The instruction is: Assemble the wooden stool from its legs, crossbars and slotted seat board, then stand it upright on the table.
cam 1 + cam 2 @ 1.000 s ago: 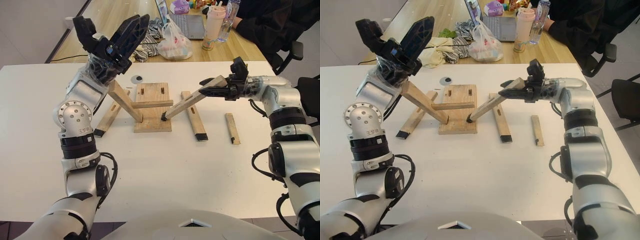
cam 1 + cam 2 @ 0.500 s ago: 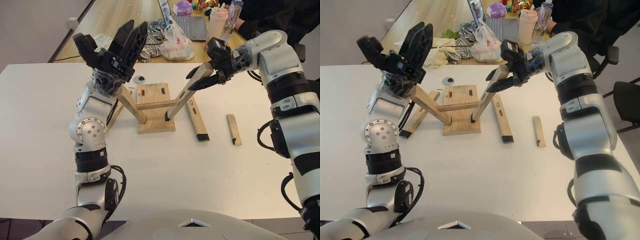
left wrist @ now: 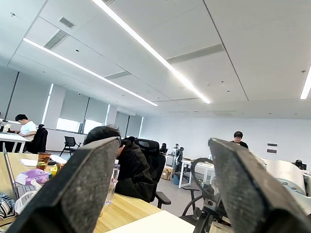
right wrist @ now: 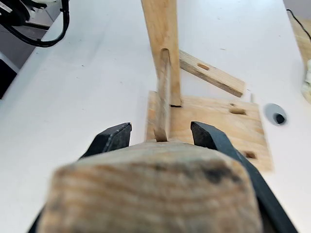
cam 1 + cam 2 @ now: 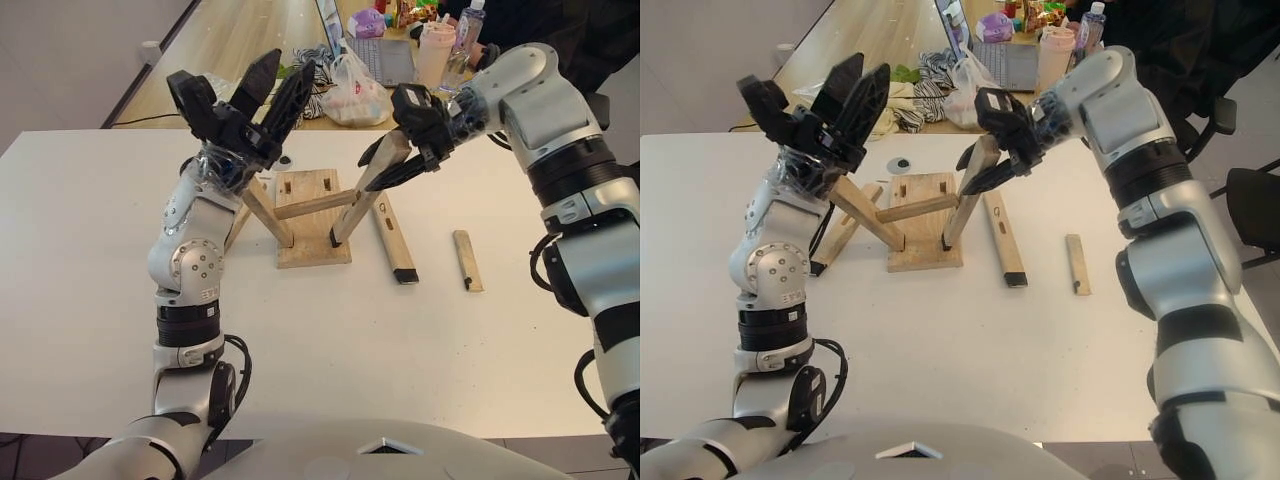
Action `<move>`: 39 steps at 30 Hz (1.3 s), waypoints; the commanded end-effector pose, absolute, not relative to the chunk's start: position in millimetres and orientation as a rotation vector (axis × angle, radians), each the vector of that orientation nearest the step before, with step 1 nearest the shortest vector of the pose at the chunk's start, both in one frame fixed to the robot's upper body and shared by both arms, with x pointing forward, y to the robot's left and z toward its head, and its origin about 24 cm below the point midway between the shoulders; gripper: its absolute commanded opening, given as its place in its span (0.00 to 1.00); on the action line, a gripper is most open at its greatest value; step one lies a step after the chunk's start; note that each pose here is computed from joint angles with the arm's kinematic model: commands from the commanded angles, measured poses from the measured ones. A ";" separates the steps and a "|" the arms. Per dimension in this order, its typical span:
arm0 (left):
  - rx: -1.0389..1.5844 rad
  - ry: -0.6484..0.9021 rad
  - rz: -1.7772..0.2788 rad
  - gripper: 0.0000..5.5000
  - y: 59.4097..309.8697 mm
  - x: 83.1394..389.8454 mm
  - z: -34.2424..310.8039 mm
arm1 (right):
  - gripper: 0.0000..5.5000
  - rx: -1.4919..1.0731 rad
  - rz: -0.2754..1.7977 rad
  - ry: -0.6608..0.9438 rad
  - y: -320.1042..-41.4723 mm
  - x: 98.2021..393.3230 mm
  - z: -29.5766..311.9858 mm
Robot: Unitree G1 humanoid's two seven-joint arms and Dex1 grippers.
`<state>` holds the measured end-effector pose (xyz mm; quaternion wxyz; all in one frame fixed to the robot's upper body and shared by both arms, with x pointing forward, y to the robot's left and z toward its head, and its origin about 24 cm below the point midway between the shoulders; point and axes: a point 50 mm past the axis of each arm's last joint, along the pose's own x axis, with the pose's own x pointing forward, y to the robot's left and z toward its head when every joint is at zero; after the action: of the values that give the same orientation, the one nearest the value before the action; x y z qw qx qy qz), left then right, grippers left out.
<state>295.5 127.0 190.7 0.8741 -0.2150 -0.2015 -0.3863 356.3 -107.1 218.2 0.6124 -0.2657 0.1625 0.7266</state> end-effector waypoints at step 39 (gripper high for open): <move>-0.413 -0.256 -0.697 0.61 131.0 309.0 173.2 | 0.37 -0.719 1.477 0.678 -102.8 368.1 178.8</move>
<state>306.8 132.5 195.1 0.9015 -0.1884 -0.1729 -0.3492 370.2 -110.3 198.6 0.6514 -0.3103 0.2631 0.6405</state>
